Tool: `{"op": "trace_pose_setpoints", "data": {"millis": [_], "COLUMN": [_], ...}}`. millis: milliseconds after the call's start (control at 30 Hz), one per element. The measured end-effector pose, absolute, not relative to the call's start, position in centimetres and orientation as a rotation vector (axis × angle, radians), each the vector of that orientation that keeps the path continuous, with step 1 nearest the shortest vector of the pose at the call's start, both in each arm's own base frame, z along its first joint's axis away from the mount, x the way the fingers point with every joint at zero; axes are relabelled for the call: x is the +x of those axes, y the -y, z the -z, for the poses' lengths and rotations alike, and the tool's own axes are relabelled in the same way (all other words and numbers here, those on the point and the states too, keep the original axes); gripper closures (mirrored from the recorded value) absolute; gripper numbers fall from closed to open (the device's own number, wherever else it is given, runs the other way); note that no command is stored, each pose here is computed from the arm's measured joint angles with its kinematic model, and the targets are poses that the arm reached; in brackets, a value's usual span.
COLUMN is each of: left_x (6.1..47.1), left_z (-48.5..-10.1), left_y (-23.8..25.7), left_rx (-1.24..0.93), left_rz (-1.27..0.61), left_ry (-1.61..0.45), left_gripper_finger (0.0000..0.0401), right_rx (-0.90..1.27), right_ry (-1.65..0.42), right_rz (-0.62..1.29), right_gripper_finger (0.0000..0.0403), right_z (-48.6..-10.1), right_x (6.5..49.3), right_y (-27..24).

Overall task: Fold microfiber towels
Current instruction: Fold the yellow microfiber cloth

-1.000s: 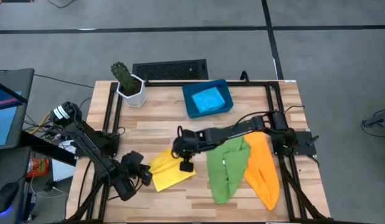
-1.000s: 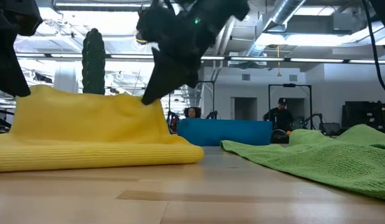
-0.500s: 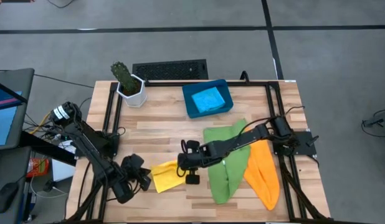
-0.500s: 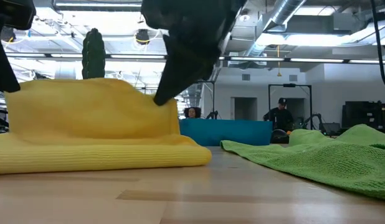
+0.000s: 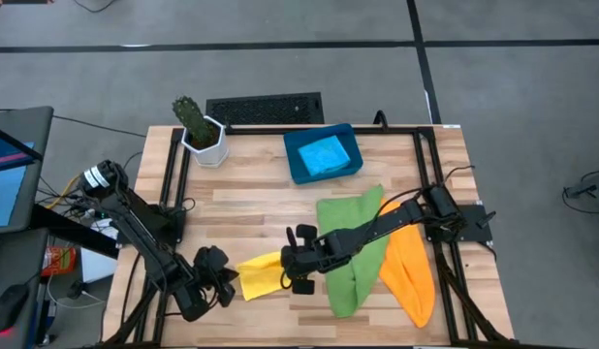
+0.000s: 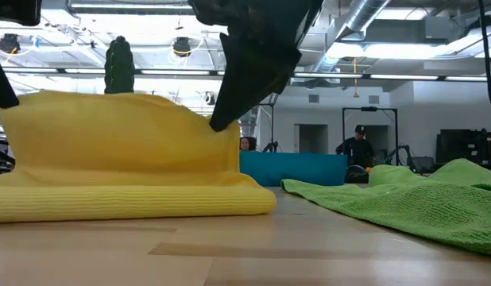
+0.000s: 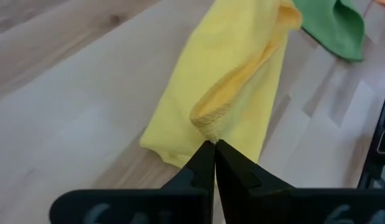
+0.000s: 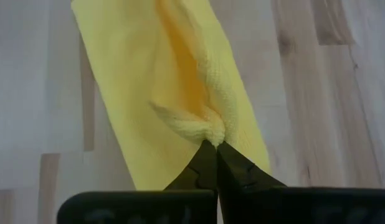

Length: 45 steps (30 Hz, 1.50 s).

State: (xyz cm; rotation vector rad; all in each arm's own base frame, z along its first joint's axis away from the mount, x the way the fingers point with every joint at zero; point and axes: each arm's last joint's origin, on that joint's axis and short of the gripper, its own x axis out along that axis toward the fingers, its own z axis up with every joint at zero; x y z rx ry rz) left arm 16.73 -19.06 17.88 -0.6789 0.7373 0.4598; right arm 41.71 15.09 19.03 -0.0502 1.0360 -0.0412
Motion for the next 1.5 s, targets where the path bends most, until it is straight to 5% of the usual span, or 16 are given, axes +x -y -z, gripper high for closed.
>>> {"op": "trace_pose_setpoints", "data": {"millis": [1000, 1500], "left_x": [18.0, 18.2], "left_z": [-15.6, -15.8], "left_y": [21.1, 21.4], "left_rx": [-0.631, -0.598], "left_rz": [-0.35, -0.294], "left_ry": [-0.787, -0.796], "left_gripper_finger": [0.0401, 0.0401], "right_rx": [-0.087, -0.149], "right_ry": [-1.038, -1.101], "right_rz": [-0.051, -0.111], "right_gripper_finger": [0.0335, 0.024], "right_z": [-16.6, -16.3], "right_x": [39.0, 38.4], "right_y": [-19.6, -19.6]}}
